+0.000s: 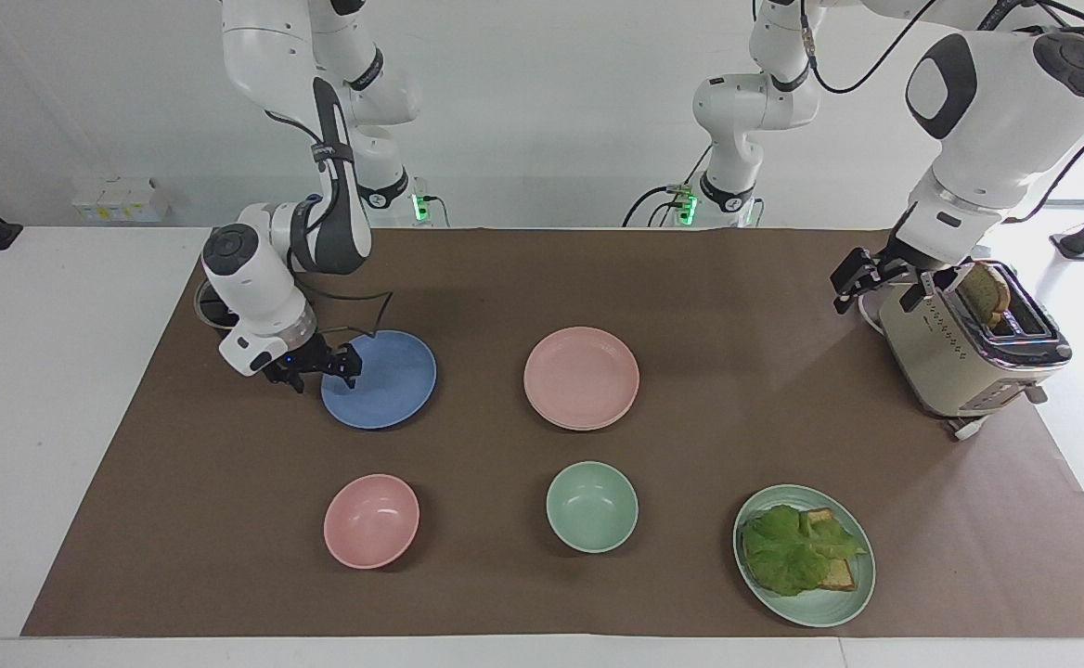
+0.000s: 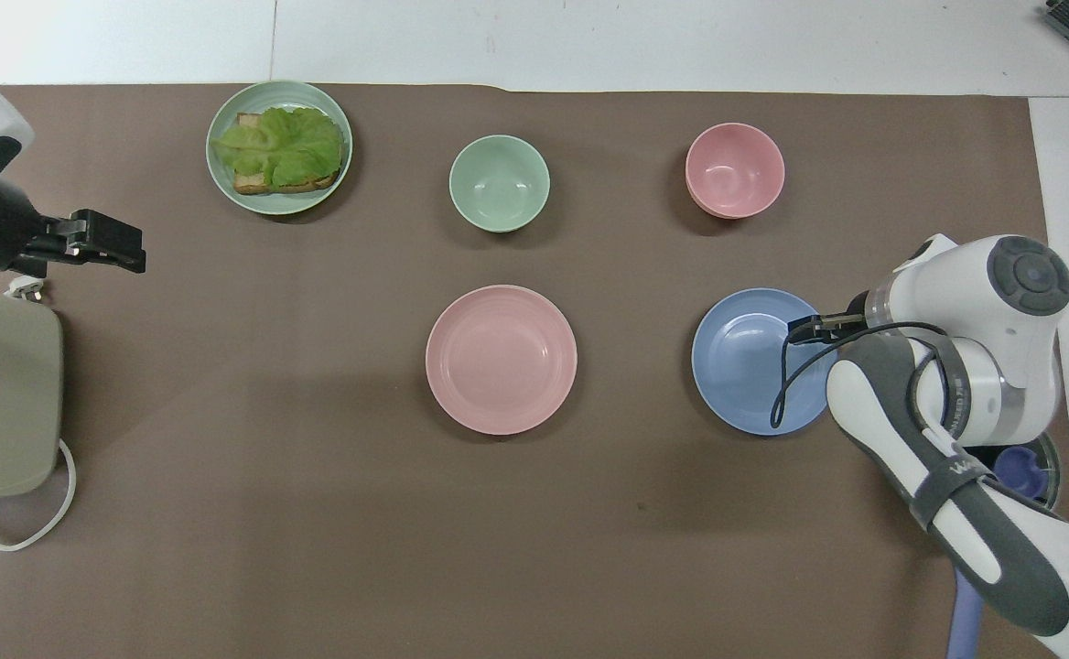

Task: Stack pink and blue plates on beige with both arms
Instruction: 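Reach the right gripper to the rim of the blue plate, then grasp the blue plate rim with the right gripper and lift it, then carry the blue plate over the pink plate stack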

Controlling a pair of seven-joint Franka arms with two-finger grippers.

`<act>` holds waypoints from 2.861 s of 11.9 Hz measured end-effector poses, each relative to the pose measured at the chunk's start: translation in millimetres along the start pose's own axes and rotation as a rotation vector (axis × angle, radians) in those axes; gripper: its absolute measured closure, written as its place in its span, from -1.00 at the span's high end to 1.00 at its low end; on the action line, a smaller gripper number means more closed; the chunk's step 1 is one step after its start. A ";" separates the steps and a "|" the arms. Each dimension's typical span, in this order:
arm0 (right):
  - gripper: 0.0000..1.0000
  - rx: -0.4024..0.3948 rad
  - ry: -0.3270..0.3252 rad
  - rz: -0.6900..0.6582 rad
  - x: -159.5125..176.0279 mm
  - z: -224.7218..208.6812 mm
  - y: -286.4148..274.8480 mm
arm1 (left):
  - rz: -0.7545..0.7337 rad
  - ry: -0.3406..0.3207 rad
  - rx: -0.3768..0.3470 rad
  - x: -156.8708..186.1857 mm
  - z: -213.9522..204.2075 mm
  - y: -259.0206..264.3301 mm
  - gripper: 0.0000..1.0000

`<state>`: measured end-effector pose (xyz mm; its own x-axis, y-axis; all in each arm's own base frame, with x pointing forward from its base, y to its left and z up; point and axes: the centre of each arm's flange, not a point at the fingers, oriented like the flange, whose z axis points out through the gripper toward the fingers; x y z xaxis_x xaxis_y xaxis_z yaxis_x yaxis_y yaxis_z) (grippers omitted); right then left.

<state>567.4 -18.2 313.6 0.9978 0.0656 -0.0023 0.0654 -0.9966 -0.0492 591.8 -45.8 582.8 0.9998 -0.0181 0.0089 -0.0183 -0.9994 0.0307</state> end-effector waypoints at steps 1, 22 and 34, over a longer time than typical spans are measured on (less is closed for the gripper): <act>0.28 0.002 -0.010 -0.003 -2.1 1.5 4.3 | 0.000 0.000 0.000 0.0 0.0 0.0 1.00; -0.93 0.148 0.032 0.028 27.9 -81.1 -141.0 | 0.000 0.000 0.000 0.0 0.0 0.0 1.00; -0.93 0.214 0.072 0.170 3.7 -60.2 -307.5 | 0.000 0.000 0.000 0.0 0.0 0.0 1.00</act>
<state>551.3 285.6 388.9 0.9927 -0.1130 0.0420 -0.0981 -0.9594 -0.2644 591.8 -45.8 582.8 0.9998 -0.0181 0.0089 -0.0183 -0.9994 0.0307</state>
